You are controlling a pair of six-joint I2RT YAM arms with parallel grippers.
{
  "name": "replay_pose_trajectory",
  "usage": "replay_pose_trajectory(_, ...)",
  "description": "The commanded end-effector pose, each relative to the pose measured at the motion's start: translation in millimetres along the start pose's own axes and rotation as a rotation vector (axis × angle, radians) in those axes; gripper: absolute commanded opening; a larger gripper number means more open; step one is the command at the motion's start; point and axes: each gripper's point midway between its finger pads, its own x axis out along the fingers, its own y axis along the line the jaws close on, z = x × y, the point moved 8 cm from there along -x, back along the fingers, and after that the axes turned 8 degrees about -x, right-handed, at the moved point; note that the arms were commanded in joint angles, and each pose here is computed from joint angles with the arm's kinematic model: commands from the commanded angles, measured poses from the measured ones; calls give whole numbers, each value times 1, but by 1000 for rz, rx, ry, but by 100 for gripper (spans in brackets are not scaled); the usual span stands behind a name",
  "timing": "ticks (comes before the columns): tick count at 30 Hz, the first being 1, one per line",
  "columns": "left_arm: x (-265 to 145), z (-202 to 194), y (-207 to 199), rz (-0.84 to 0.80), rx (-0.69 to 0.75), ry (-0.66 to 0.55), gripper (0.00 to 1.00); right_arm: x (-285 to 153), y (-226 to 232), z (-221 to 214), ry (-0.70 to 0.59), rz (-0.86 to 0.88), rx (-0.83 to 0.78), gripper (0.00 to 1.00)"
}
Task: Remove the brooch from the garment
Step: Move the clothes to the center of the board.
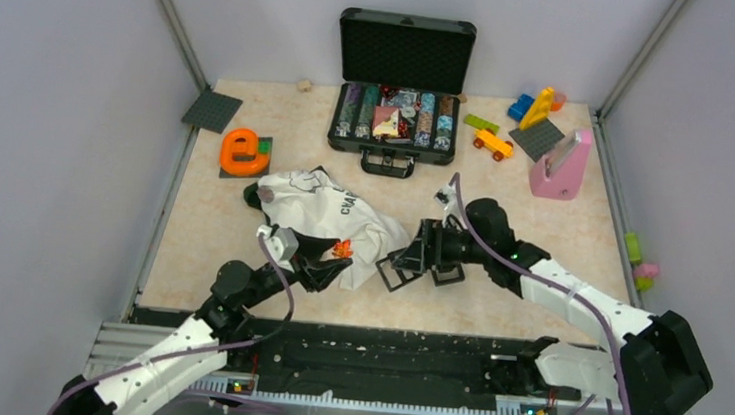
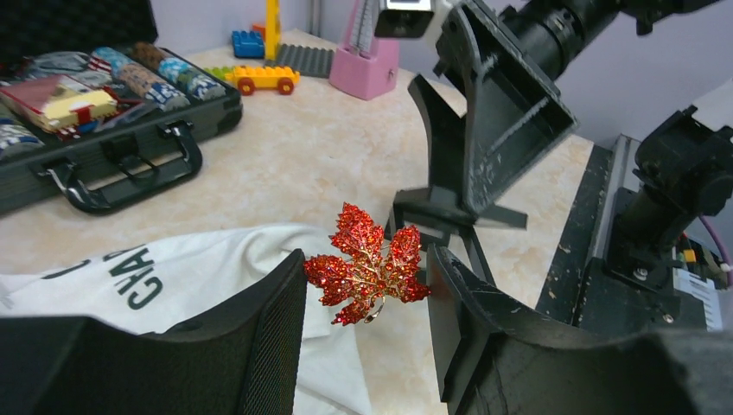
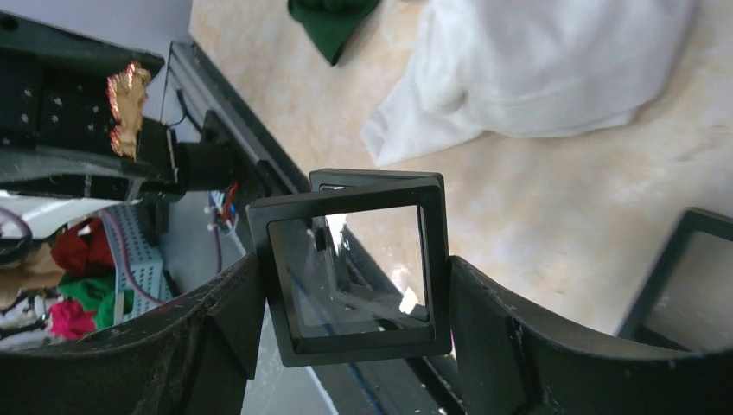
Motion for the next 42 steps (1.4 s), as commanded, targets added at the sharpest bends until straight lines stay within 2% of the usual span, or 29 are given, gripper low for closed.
replay_pose_trajectory(1,-3,24,-1,81,21,-62,32,20,24,-2,-20,82,-13,48)
replay_pose_trajectory(8,-12,32,2,155,34,-99,31,70,43,-24,65,128,-3,47)
replay_pose_trajectory(17,-20,44,0,192,51,-135,30,126,43,-34,122,168,45,43)
replay_pose_trajectory(26,-24,45,0,213,52,-146,30,177,31,2,103,76,-2,43)
replay_pose_trajectory(31,-26,46,0,213,60,-151,29,198,1,34,47,15,2,43)
replay_pose_trajectory(36,-26,43,0,208,57,-141,29,199,-5,69,8,9,-40,42)
replay_pose_trajectory(42,-21,33,1,178,43,-128,29,165,10,67,-5,21,-49,42)
